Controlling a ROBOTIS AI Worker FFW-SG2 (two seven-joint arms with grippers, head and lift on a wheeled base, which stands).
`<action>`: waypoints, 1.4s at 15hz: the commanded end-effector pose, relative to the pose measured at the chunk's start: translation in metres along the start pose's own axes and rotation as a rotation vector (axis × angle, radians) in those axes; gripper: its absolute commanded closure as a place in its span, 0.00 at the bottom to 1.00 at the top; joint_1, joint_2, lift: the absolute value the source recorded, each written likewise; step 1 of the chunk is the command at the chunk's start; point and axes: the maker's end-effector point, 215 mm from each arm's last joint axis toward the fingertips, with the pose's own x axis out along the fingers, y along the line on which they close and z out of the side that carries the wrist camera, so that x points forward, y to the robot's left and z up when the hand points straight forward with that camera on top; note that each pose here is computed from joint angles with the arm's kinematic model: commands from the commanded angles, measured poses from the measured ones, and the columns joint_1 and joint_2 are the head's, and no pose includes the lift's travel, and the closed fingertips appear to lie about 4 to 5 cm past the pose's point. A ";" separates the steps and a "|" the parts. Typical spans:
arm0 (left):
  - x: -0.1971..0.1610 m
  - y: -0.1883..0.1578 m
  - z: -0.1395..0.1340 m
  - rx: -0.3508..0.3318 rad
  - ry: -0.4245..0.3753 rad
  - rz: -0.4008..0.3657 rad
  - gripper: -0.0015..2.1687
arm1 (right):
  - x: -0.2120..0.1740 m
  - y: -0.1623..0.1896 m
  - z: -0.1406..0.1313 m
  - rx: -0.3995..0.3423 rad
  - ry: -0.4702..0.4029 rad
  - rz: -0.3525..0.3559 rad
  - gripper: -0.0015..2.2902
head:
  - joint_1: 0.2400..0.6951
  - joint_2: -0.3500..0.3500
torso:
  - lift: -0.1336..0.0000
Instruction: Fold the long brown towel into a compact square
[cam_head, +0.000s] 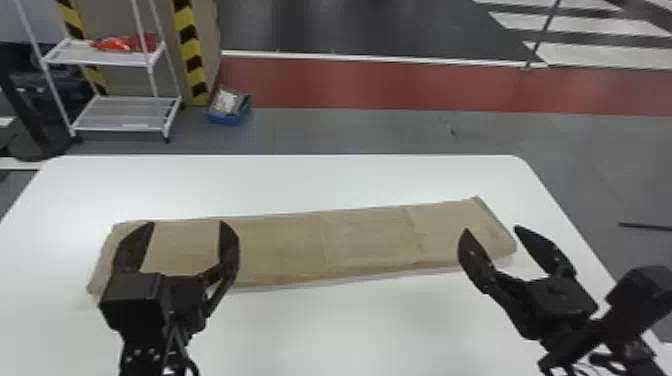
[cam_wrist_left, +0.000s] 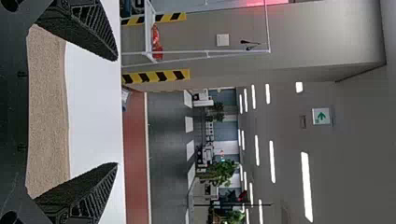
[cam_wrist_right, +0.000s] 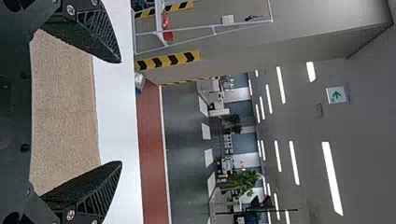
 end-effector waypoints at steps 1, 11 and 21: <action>0.005 0.002 -0.006 -0.001 0.008 0.000 0.04 | 0.001 -0.001 -0.002 0.001 0.003 -0.002 0.05 | 1.00 0.37 | 0.11; 0.067 0.158 -0.087 -0.064 0.220 0.145 0.04 | 0.008 -0.005 -0.013 -0.022 0.025 0.010 0.05 | 1.00 0.58 | 0.11; 0.071 0.167 -0.138 -0.118 0.323 0.085 0.07 | 0.009 -0.005 -0.016 -0.035 0.035 0.021 0.05 | 1.00 0.68 | 0.11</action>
